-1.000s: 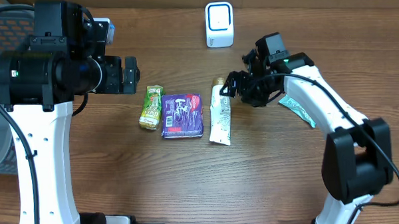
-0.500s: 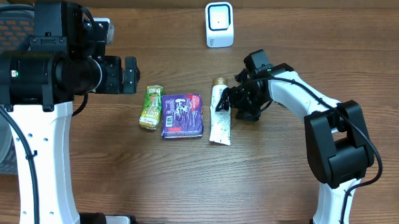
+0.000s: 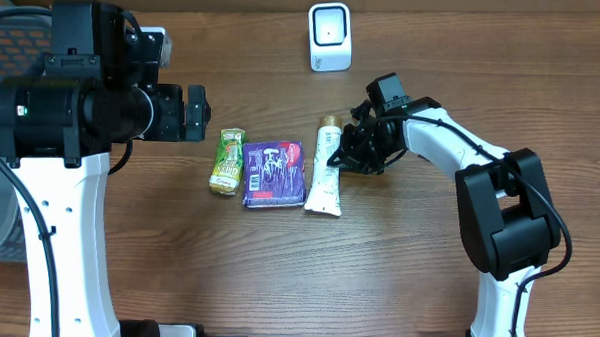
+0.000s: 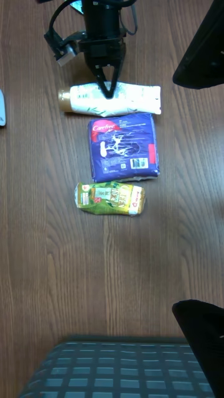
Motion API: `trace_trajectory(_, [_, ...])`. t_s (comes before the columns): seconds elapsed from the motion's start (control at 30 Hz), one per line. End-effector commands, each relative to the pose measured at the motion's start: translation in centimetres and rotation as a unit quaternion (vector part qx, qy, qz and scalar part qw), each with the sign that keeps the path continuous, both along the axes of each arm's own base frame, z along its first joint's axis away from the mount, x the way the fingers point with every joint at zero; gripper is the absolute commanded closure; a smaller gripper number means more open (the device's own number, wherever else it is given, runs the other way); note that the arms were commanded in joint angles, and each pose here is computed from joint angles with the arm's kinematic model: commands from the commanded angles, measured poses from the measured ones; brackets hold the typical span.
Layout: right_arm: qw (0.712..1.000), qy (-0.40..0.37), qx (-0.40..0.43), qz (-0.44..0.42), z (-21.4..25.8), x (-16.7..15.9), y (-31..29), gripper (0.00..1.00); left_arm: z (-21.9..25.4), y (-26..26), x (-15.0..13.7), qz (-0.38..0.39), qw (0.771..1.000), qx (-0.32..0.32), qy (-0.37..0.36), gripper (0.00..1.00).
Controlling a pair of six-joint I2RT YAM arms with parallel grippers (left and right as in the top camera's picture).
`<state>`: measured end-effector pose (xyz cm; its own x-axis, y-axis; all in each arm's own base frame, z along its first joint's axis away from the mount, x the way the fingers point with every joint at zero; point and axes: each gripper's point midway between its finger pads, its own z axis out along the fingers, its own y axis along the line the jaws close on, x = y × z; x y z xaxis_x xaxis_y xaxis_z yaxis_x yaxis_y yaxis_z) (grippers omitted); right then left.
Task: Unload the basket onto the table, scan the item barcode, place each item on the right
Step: 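Move the right gripper to the white tube and grasp it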
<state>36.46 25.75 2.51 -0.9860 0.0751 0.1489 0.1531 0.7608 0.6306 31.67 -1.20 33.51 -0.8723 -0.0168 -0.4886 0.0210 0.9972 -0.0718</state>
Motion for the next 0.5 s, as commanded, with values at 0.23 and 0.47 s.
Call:
trace_trajectory(0.23, [0.982,-0.157,0.053,0.094,10.6,0.8,-0.7,0.96,0.1,0.2,0.1,-0.007,1.000,0.007,-0.003,0.00])
trace_trajectory(0.47, [0.962,-0.256,0.068,0.072,21.5,0.3,-3.3,0.96,0.1,0.2,0.1,-0.007,1.000,0.007,-0.003,0.00])
